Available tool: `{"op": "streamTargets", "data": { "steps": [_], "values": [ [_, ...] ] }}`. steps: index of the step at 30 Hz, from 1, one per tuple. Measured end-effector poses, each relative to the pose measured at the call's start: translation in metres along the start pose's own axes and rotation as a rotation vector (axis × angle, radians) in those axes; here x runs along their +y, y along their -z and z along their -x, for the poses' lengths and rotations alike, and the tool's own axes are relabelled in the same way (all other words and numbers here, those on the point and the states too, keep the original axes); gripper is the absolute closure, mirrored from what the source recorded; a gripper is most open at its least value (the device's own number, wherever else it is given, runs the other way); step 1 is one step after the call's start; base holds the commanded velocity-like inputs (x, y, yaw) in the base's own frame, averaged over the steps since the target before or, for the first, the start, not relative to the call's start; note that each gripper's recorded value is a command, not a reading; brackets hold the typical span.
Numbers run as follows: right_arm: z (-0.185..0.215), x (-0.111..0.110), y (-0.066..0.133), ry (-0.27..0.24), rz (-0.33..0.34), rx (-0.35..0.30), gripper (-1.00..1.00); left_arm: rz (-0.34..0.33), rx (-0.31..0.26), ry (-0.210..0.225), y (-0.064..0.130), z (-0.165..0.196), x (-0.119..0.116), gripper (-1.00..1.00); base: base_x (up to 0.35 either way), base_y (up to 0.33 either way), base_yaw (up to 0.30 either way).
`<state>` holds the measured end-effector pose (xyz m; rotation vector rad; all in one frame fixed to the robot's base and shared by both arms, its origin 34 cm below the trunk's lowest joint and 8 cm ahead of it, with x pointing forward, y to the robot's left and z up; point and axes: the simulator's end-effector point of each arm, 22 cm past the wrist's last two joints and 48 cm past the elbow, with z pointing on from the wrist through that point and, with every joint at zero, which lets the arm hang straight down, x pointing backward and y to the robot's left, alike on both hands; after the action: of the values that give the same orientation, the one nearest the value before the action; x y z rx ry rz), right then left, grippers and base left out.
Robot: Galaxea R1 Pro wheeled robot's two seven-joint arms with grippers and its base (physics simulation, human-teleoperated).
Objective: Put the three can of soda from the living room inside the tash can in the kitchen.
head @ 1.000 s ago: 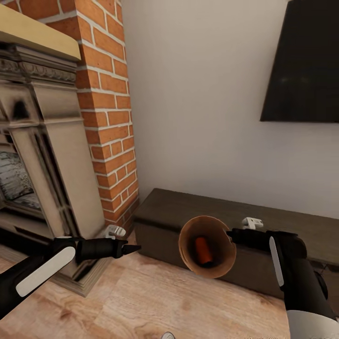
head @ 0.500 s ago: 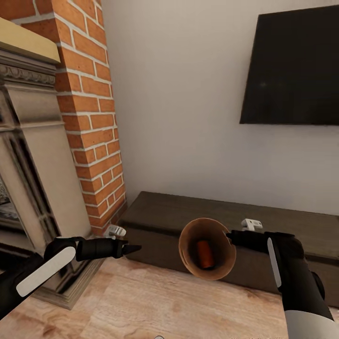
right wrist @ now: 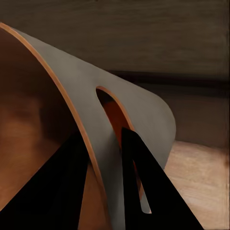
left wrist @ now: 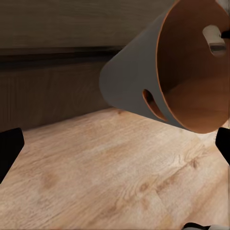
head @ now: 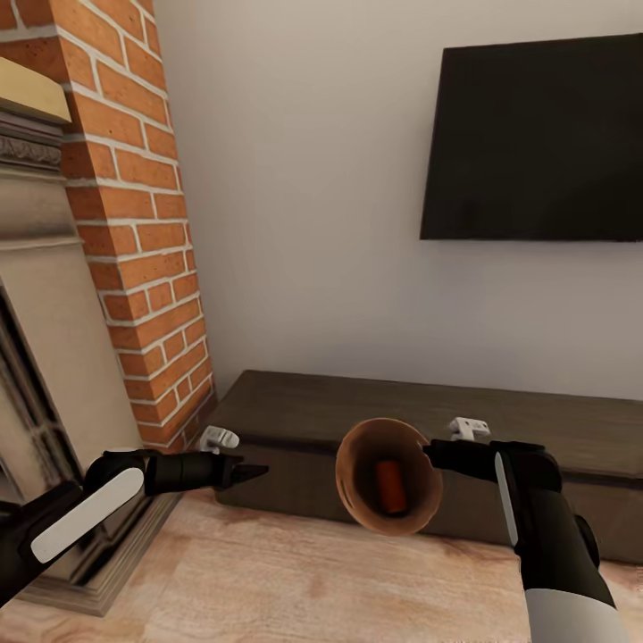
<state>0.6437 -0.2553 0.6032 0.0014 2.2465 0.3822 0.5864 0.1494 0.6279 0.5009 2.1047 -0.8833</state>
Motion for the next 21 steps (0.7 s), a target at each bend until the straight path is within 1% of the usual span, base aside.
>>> {"op": "streamTargets", "data": {
  "steps": [5,10,15,19,21],
  "values": [
    [0.0023,0.0063,0.0023,-0.010,0.023,-0.006,1.00,0.000,-0.004,-0.004,0.0015,0.0019,-0.0018,-1.00,0.000,0.000,-0.198],
    [0.0043,0.0040,0.0047,0.000,0.011,-0.011,1.00,0.000,-0.008,-0.009,0.0032,0.0040,-0.0034,-1.00,0.000,0.000,-0.198],
    [0.0067,0.0067,0.0073,-0.003,0.020,-0.018,1.00,0.001,-0.012,-0.013,0.0049,0.0059,-0.0051,-1.00,0.000,0.000,-0.195],
    [0.0077,0.0024,0.0088,0.005,0.006,-0.020,1.00,0.001,-0.014,-0.015,0.0056,0.0067,-0.0058,-1.00,0.000,0.000,-0.061],
    [0.0080,0.0028,0.0091,0.004,0.009,-0.020,1.00,0.001,-0.014,-0.015,0.0056,0.0067,-0.0058,-1.00,0.000,0.000,-0.010]
  ]
}}
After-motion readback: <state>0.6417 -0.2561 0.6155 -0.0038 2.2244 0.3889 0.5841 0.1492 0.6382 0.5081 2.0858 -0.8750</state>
